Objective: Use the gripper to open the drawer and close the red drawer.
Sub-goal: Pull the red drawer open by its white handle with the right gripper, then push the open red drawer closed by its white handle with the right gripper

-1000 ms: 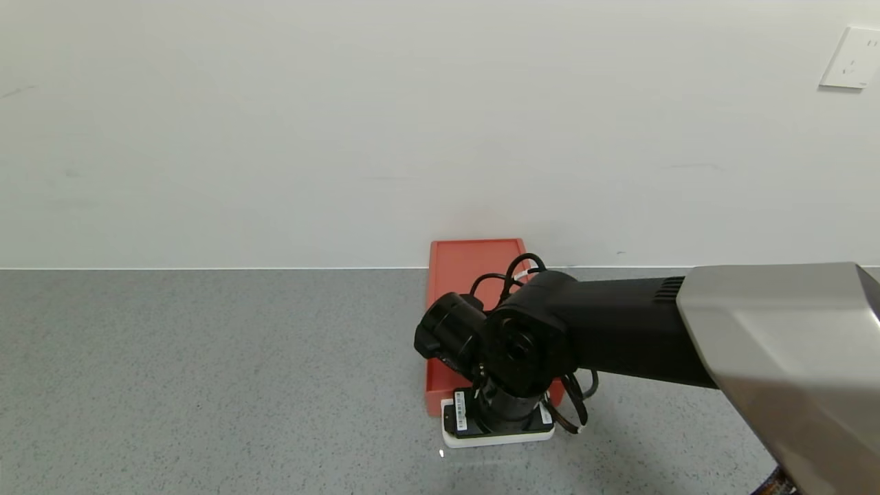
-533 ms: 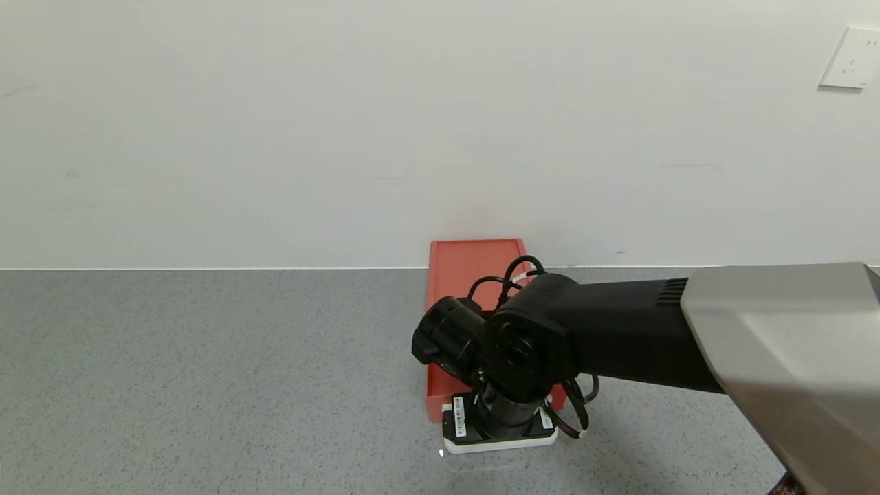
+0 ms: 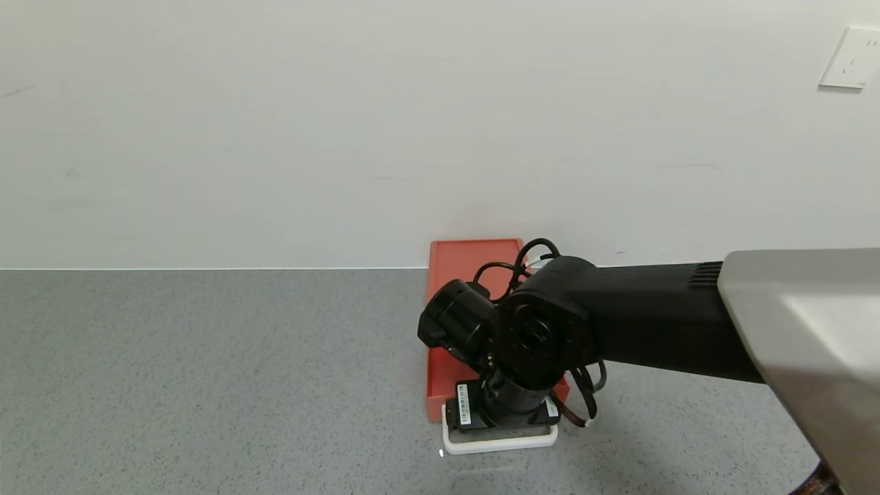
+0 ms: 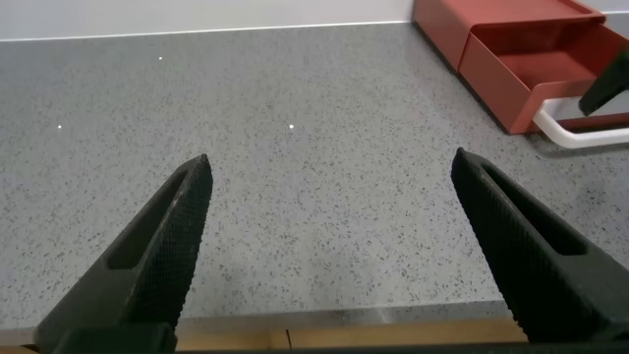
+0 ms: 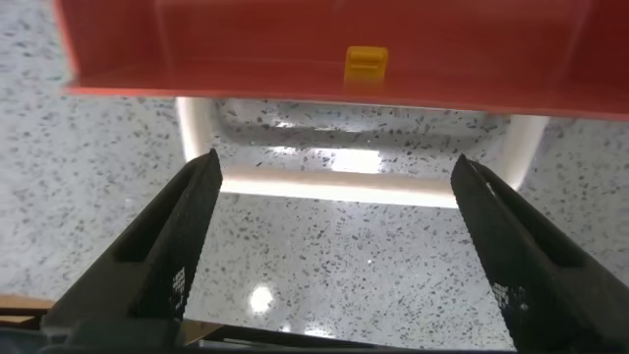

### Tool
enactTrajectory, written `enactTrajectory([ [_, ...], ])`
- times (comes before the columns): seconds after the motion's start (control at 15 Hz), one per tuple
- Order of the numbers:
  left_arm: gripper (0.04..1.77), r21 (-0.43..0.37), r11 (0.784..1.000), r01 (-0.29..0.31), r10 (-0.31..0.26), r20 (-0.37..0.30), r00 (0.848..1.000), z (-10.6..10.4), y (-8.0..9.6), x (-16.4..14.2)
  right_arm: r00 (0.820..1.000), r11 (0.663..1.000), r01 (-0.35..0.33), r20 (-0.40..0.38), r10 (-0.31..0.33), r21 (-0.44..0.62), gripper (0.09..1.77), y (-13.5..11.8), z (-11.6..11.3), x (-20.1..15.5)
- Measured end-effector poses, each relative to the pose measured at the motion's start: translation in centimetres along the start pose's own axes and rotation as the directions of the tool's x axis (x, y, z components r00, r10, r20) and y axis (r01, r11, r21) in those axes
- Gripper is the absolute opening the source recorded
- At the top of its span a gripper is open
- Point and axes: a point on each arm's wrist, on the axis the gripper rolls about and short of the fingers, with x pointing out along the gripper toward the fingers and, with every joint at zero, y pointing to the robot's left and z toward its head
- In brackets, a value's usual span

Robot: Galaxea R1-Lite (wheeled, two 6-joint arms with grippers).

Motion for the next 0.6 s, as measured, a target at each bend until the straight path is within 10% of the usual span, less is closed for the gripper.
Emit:
enactTrajectory([
  [0.6,1.75,0.0,1.0,-0.001,0.001,0.001,1.0,0.0,0.0,0.0,0.985,0.996,-0.083,0.146,0.089,-0.044,1.71,-2.0,-0.5,-9.3],
])
